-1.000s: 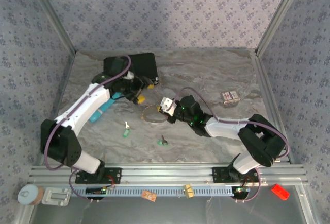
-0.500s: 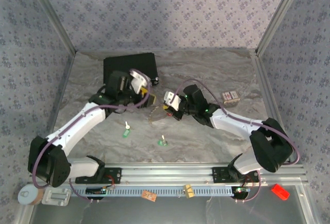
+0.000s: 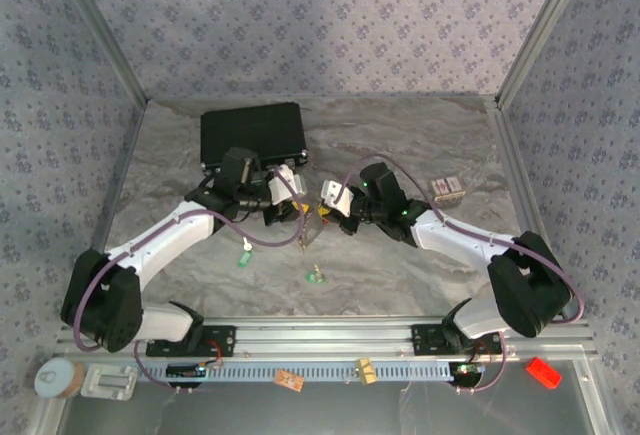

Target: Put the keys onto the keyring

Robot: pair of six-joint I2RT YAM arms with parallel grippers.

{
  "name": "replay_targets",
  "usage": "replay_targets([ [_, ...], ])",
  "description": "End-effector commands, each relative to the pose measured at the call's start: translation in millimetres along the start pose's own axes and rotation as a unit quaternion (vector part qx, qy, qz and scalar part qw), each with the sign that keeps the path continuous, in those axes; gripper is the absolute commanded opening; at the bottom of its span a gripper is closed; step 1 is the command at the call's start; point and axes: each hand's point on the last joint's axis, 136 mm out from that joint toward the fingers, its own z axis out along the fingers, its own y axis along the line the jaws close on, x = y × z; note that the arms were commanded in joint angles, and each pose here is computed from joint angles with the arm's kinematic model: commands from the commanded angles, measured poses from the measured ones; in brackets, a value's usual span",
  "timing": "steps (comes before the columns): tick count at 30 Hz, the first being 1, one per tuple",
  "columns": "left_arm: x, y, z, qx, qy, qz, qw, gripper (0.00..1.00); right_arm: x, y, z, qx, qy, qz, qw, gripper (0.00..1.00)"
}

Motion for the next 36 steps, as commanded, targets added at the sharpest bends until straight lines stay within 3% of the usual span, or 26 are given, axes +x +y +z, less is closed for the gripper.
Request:
replay_targets([
  [1,-4.4,-9.5,3.0,0.029,-0.029,0.066,0.997,0.35,-17.6,0.8,-9.7,-0.008,-0.029,-0.021,0.999,0.0],
  [9,3.9,-15.5,12.1,0.055,-0.023,0.09,0.994,0.35,-19.7,2.0,-11.4,-0.014,-0.035,-0.025,0.999,0.0],
  [17,7.0,-13.7,19.8,0.054,-0.017,0.102,0.993,0.26,-23.2,6.5,-10.9,-0.026,-0.042,-0.024,0.998,0.0],
  [36,-5.0,-16.7,18.7,0.057,-0.046,0.09,0.993,0.19,-28.0,11.4,-2.3,-0.035,-0.049,-0.016,0.998,0.0],
])
